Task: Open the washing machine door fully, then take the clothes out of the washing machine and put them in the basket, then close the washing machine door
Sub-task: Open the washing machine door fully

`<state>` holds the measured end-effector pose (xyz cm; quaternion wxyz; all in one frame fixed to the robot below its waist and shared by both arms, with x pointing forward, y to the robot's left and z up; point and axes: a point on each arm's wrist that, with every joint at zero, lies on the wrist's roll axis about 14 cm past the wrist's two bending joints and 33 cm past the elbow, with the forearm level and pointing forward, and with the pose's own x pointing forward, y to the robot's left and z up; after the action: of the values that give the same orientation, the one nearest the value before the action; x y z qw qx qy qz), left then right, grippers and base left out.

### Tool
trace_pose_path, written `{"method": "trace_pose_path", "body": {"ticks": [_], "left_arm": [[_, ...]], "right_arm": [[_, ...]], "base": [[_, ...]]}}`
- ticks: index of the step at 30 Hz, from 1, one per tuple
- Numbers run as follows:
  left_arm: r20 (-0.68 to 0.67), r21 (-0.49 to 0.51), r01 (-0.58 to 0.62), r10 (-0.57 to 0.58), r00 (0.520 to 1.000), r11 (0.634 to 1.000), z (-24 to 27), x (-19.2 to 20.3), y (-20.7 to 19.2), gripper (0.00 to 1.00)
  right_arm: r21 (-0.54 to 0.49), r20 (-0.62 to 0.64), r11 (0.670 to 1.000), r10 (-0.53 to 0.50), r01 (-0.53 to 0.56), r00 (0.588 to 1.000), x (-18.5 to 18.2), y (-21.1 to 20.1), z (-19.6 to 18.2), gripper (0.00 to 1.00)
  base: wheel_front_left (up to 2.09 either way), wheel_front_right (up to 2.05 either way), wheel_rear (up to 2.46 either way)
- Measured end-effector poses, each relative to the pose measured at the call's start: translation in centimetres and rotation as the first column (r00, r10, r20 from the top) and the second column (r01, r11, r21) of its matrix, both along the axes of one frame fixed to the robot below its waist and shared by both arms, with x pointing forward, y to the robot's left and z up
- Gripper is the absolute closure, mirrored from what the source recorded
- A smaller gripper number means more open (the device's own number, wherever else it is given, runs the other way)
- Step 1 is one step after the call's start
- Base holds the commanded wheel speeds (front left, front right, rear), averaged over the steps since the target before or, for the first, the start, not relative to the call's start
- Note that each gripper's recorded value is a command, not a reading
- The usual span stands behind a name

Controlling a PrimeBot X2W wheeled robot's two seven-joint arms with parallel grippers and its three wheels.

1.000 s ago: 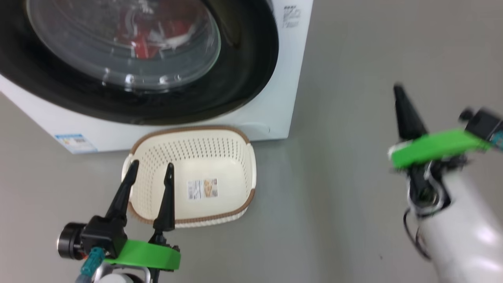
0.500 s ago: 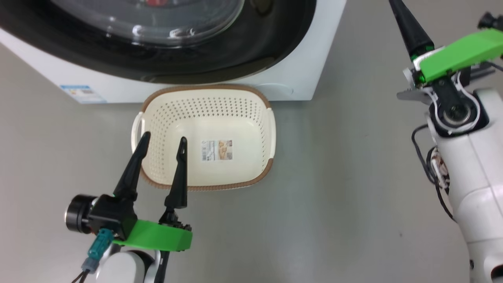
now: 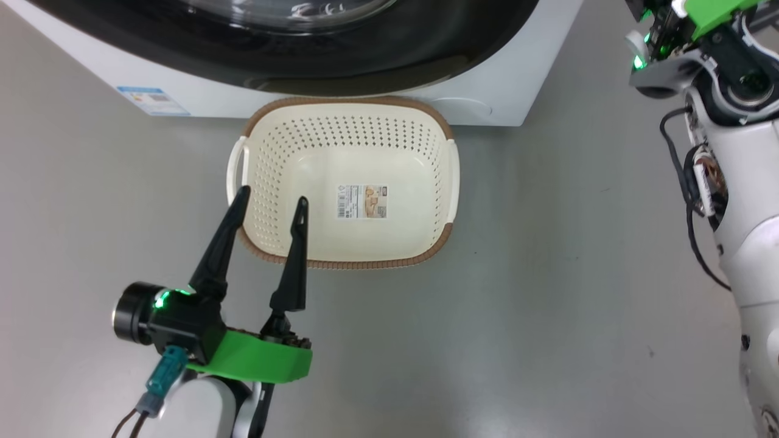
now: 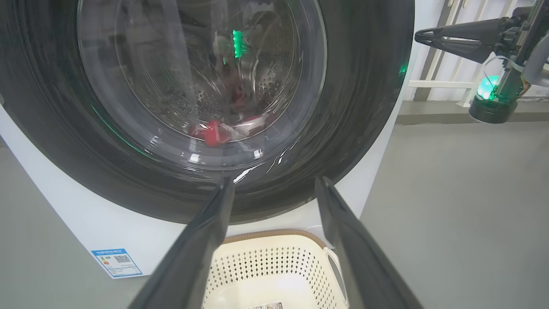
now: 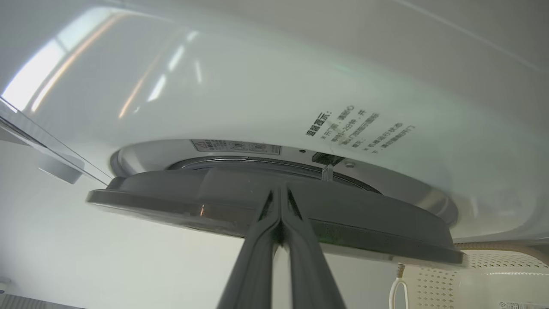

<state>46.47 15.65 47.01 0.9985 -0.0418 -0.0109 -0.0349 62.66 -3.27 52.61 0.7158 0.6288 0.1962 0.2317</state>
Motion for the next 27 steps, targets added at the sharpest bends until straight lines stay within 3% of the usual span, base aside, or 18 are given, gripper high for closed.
{"method": "trace_pose_path", "body": {"ticks": [27], "left_arm": [[-0.013,0.026,-0.006,0.006,1.000,1.000,-0.4,-0.3,0.4,0.00]], "right_arm": [[-0.134,0.003,0.983,0.130,-0.128,0.992,2.1,3.8,-1.1,1.00]], "base": [[0.00,0.00,0.00]]}}
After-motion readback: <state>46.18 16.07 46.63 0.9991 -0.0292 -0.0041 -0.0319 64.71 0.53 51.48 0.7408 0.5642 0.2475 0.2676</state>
